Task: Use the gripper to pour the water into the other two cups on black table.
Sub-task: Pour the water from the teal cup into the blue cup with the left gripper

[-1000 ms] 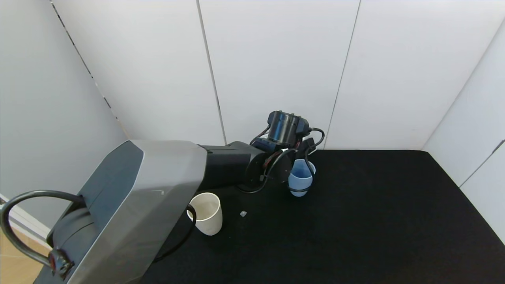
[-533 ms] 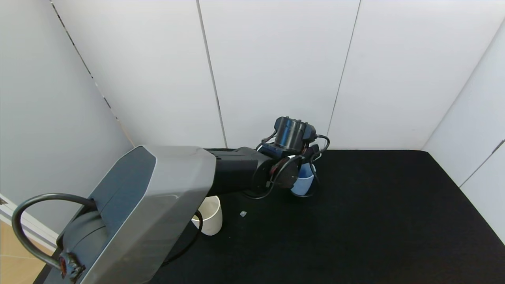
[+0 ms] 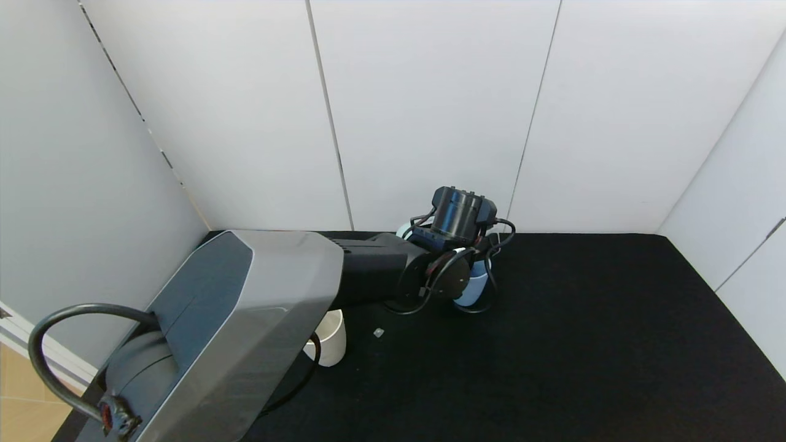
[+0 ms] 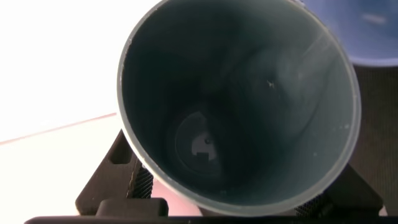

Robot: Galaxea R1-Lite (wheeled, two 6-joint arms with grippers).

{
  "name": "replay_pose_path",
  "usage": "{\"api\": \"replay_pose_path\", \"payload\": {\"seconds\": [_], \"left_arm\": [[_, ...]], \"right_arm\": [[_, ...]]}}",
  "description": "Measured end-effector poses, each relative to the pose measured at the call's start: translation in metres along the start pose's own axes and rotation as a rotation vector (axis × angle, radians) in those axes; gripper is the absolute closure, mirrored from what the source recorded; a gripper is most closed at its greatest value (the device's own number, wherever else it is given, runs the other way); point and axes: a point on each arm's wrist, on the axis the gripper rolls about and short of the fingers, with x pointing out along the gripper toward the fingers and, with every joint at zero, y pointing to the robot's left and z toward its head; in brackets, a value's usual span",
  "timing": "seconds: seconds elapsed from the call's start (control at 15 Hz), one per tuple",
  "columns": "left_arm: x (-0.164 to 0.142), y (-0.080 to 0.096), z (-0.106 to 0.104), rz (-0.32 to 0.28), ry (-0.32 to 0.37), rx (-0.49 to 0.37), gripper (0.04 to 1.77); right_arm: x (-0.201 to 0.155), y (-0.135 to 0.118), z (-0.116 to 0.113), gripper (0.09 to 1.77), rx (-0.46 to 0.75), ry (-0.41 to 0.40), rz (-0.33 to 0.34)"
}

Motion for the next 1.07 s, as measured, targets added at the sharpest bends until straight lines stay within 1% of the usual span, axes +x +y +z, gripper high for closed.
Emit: {"api": "replay_pose_path", "payload": {"seconds": [0.4, 0.6, 0.8, 0.93, 1.07], "left_arm": [[-0.0038, -0.0018, 0.0032, 0.013, 0.016, 0.053, 0.64], [-0.0044, -0.0015, 0.003, 0.027, 0.042, 0.089, 0.64], [-0.0072, -0.0025, 0.0054, 0.03, 0.041, 0.108, 0.64], [-0.0081, -0.0025, 0.0055, 0.041, 0.066, 0.13, 0.64], [-0.0108, -0.0033, 0.0078, 0.043, 0.063, 0.141, 0.64]], "right_arm": [[0.0, 0.0, 0.0, 0.15, 0.0, 0.0, 0.0], [0.0, 0.0, 0.0, 0.15, 0.0, 0.0, 0.0], [0.0, 0.0, 0.0, 0.15, 0.0, 0.0, 0.0], [0.0, 0.0, 0.0, 0.15, 0.0, 0.0, 0.0], [0.0, 0.0, 0.0, 0.15, 0.0, 0.0, 0.0]]}}
